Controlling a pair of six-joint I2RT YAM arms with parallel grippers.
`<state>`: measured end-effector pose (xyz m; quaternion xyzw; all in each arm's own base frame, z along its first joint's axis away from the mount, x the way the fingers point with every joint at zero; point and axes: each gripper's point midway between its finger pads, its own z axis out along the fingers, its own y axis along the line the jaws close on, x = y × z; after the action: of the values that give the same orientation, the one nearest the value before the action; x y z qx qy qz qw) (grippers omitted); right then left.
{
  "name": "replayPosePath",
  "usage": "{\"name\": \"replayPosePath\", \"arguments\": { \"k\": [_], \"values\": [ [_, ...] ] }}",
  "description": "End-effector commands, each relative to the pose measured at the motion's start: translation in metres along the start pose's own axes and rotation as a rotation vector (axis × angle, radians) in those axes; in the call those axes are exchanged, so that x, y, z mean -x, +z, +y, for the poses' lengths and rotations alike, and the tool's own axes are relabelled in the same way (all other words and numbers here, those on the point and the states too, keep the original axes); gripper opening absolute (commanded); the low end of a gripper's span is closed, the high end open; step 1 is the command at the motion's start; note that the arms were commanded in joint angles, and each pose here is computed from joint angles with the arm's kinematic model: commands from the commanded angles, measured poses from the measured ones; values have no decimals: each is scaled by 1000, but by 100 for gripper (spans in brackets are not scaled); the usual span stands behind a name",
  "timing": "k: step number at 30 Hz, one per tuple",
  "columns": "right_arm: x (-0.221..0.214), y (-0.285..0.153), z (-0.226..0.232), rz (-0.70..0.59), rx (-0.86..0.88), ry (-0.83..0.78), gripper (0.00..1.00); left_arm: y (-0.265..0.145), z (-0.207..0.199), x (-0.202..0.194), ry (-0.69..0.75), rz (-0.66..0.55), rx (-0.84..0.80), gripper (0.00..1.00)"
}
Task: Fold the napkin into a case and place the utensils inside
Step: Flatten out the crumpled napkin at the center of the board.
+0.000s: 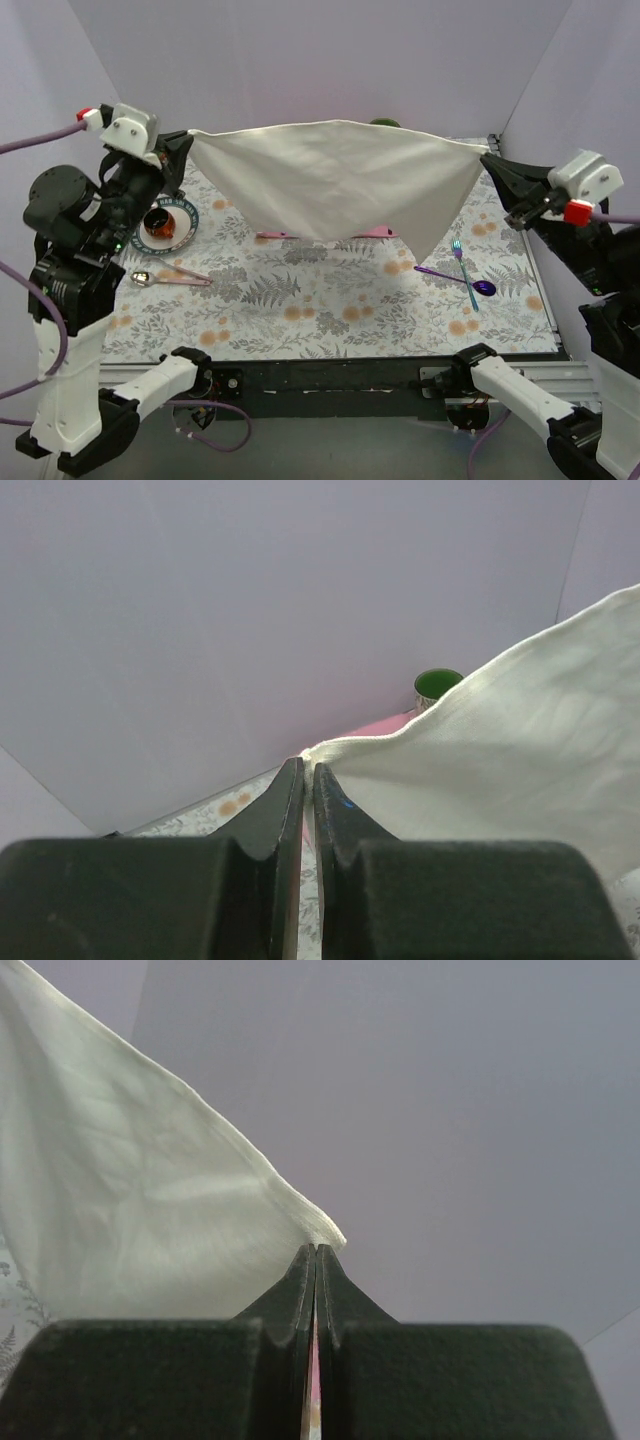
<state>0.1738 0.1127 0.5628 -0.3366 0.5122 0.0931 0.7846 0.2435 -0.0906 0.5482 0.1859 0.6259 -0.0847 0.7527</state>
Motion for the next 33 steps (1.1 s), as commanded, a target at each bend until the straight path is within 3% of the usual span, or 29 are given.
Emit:
{"name": "replayPosePath", "arguments": {
  "k": [1,7,11,16,20,28,33],
  "values": [
    [28,-14,11,-96,69,-29,1,-29,-4,26,47,-99,-31,0],
    [26,-30,40,-73,199,54,1,-62,-22,22,48,-64,-127,0],
    [-2,-32,38,15,139,115,1,-68,-20,3,30,22,-108,0],
    [-69,-17,23,158,-14,140,1,-43,-12,-66,23,227,-43,0],
    [-127,4,29,254,-36,175,1,-10,2,-147,40,441,63,0],
    [-235,31,45,426,-74,198,1,35,3,-245,40,539,142,0],
    [-272,47,48,454,-89,186,1,55,-1,-289,45,552,148,0]
  ]
}}
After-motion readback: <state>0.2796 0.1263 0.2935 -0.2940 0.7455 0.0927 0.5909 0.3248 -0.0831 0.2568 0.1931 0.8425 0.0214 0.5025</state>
